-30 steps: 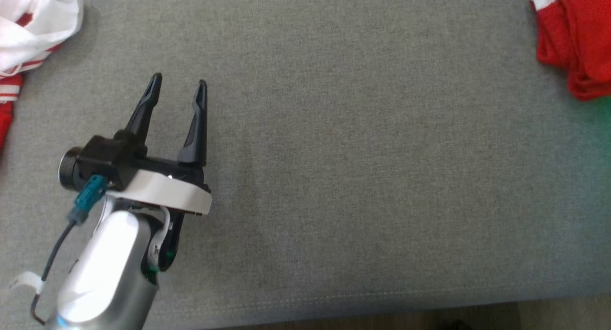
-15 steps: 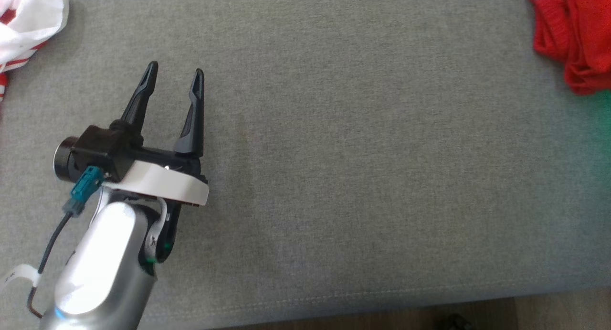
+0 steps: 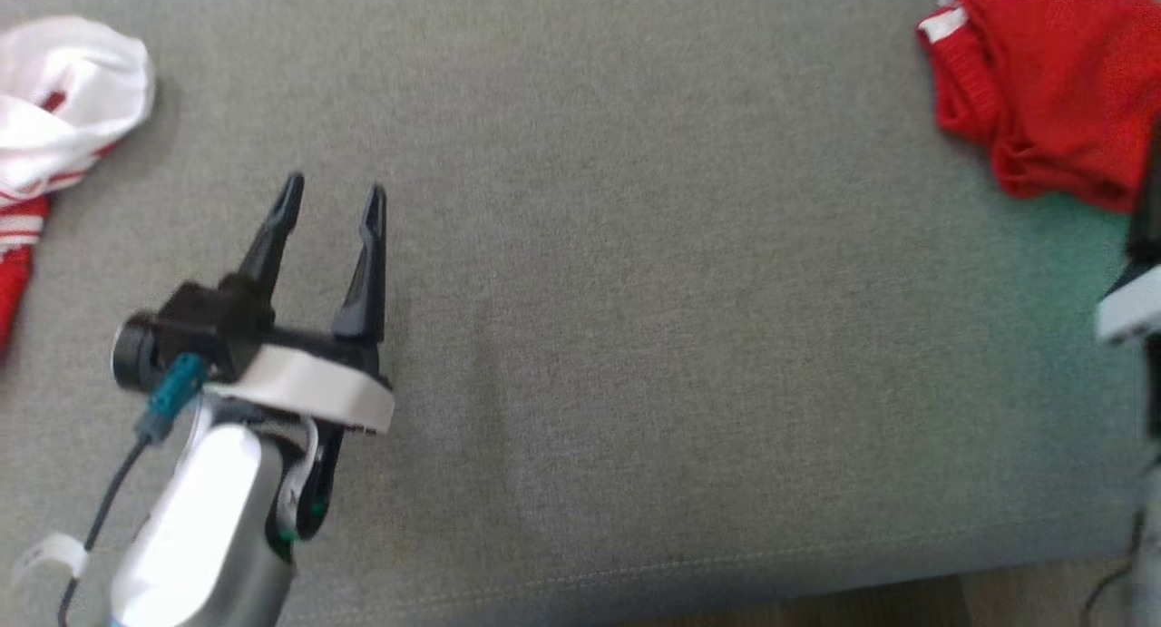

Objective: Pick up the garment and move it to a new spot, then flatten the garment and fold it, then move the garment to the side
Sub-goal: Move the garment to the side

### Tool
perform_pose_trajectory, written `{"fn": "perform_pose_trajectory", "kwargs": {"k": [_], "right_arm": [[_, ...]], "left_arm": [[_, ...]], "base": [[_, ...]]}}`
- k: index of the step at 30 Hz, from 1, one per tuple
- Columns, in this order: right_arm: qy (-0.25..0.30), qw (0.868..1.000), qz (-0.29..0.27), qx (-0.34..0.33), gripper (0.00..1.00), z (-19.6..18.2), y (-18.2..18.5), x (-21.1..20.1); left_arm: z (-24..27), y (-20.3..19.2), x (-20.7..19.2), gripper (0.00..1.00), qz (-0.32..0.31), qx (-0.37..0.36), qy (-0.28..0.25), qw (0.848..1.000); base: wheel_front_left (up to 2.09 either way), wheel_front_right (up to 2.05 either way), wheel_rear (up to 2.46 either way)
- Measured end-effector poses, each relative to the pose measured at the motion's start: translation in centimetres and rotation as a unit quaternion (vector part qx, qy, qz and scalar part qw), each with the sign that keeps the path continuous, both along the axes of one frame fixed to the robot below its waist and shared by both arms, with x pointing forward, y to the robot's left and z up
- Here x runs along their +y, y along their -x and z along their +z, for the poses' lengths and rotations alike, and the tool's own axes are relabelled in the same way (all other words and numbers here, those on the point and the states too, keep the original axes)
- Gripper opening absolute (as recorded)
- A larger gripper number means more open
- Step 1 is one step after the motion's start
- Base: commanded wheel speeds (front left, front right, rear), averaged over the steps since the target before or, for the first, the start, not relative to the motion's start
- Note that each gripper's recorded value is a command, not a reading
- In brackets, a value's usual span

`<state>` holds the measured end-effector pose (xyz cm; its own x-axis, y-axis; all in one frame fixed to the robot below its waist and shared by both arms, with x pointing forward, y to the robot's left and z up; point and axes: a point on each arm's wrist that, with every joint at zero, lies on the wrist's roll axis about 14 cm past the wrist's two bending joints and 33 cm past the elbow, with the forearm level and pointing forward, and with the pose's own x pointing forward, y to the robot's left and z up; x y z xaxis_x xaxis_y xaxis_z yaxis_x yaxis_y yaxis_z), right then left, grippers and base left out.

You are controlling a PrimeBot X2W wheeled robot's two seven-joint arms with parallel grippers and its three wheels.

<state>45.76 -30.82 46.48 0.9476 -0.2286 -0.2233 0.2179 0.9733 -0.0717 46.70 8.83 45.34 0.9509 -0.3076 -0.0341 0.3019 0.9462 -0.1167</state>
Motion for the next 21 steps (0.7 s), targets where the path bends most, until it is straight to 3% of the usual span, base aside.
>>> {"fn": "perform_pose_trajectory", "kwargs": {"k": [10,21], "right_arm": [[-0.062,0.994,0.080,-0.035,1.00,0.9,3.7,8.5],[-0.120,0.971,0.194,-0.068,1.00,2.1,4.2,17.3]], "left_arm": [[2.0,3.0,2.4,1.00,0.042,-0.008,-0.005,0.999],[3.3,6.9,6.3,1.00,0.095,-0.016,-0.025,0.995]], "base": [[0.00,0.00,0.00],[0.00,0.00,0.00]]}}
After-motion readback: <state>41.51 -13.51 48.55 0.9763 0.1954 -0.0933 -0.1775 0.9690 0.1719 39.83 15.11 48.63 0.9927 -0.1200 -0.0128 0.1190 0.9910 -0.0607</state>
